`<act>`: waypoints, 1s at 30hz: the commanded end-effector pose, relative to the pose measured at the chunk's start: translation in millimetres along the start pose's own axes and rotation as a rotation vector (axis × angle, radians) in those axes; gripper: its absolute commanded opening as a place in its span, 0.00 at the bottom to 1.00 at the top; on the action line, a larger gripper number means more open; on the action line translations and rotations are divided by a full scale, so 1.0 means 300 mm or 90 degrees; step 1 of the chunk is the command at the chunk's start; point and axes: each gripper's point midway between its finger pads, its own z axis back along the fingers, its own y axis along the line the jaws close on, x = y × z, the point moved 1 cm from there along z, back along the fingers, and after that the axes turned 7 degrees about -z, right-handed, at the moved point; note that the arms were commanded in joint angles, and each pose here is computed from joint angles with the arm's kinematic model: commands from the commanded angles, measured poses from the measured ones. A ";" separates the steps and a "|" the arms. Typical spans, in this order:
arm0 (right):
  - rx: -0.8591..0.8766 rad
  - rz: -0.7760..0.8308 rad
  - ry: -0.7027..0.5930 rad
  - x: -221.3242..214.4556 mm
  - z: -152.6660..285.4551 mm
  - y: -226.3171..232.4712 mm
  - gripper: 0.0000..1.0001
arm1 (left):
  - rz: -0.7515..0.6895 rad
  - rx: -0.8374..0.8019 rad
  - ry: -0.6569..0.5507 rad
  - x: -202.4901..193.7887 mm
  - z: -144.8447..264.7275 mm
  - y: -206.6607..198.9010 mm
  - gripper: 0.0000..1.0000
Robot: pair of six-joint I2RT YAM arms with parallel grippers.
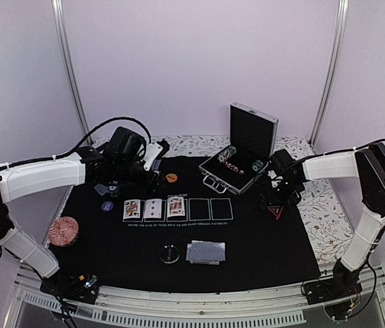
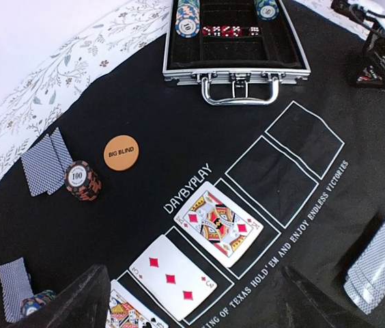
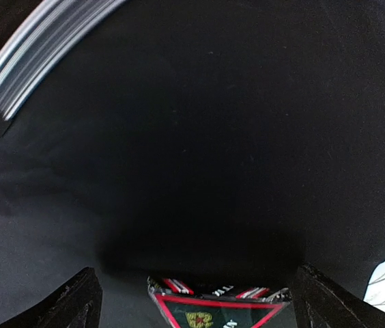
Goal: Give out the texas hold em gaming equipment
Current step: Pick up the all-in button from the poker table mat.
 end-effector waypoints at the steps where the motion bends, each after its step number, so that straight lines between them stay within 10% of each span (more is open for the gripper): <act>1: -0.012 -0.108 -0.061 0.070 -0.001 -0.013 1.00 | 0.008 -0.007 0.019 -0.027 -0.014 -0.011 0.85; 30: -0.049 -0.188 -0.032 -0.060 -0.027 0.020 0.97 | -0.039 -0.030 0.035 -0.056 0.034 -0.026 0.86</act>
